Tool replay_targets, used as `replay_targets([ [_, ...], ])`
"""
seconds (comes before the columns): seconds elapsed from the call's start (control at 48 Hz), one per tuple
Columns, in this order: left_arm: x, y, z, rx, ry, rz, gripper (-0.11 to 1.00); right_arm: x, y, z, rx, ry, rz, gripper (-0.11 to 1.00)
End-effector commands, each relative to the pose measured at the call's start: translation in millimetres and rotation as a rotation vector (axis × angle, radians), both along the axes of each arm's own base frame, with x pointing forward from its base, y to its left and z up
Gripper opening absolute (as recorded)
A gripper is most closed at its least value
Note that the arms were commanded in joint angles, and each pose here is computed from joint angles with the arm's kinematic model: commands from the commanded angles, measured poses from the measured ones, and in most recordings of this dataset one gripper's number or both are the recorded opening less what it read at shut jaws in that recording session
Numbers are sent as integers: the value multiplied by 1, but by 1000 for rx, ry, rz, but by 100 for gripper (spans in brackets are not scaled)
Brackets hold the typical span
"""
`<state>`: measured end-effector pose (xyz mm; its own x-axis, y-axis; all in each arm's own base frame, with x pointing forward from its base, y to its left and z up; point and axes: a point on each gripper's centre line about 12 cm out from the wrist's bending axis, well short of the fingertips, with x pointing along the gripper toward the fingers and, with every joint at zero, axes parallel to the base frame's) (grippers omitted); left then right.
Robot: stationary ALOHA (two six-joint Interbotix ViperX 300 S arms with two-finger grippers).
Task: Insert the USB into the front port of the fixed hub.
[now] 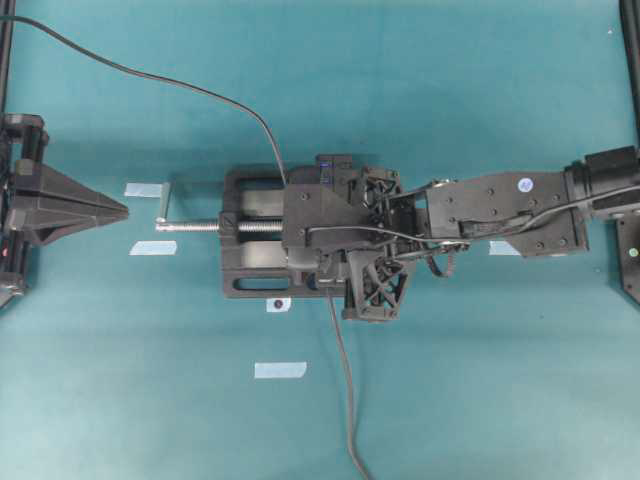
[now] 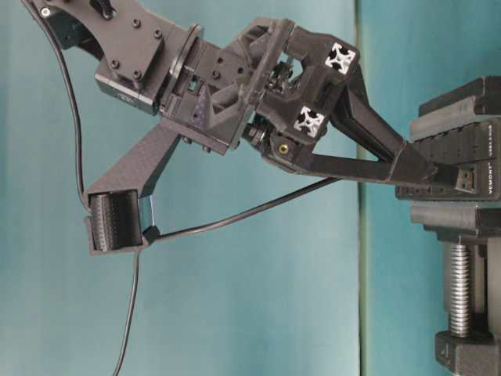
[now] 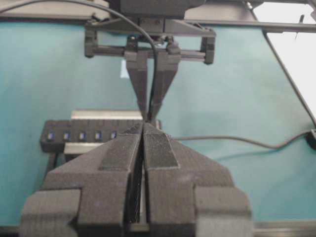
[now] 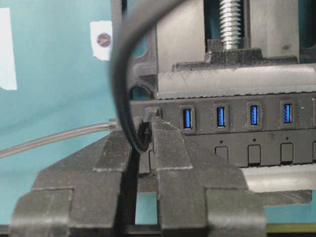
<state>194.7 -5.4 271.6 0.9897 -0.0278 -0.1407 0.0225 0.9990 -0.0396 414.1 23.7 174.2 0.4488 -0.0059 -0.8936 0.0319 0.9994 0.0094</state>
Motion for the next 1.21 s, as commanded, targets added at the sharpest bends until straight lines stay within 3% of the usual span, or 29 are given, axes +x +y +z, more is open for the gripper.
replay_targets([
  [0.0, 2, 0, 5, 3, -17, -2, 0, 2, 6, 7, 6, -15, 8, 4],
  [0.396, 2, 0, 5, 3, -15, -1, 0, 2, 7, 13, 0, 0, 16, 4],
  [1.187, 1, 0, 4, 0, -14, 0, 0, 2, 1, -7, -1, 20, 5, 4],
])
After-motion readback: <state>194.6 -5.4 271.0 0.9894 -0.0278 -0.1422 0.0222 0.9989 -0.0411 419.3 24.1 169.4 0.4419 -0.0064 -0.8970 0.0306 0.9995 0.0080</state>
